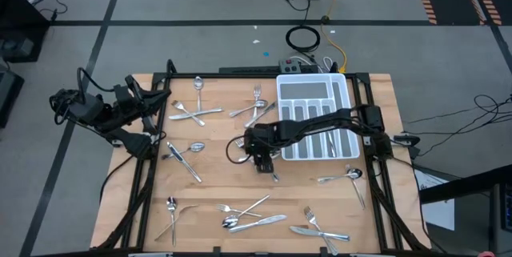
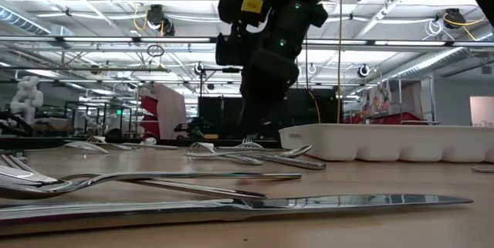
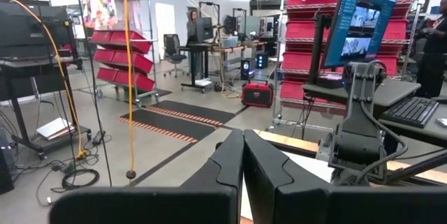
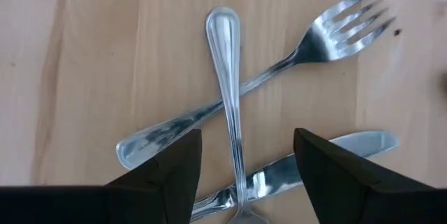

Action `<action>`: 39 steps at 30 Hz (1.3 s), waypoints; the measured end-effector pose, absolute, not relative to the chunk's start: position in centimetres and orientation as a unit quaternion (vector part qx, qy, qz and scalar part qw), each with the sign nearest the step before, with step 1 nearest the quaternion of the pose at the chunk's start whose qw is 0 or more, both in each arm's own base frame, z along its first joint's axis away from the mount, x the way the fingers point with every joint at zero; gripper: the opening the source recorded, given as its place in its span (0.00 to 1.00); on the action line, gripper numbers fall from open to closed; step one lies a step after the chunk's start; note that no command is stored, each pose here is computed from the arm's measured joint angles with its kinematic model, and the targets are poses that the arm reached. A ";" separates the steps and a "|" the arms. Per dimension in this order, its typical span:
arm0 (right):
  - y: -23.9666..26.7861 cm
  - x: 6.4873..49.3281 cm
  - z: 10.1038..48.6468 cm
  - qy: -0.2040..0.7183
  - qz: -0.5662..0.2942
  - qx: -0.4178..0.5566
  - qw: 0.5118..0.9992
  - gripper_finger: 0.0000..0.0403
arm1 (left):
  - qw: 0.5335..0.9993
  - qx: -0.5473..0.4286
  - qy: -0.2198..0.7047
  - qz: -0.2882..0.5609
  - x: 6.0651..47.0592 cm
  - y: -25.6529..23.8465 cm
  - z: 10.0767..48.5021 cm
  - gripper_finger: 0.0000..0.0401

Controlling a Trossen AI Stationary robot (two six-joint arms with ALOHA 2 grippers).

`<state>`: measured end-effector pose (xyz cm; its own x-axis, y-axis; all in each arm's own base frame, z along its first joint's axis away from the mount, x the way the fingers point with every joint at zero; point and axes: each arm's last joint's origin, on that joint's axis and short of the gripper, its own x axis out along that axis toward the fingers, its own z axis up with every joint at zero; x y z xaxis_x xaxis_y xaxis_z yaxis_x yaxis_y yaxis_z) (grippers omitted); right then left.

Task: Sort silverware
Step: Put the silver spoon into the white silverware tray

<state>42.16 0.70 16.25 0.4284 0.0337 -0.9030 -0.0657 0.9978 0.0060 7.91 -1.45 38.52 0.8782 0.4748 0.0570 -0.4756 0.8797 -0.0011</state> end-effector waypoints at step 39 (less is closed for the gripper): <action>0.7 42.0 13.5 0.582 0.012 0.005 0.813 0.01 | 0.969 0.024 -0.007 0.245 7.9 -1.5 38.1 0.04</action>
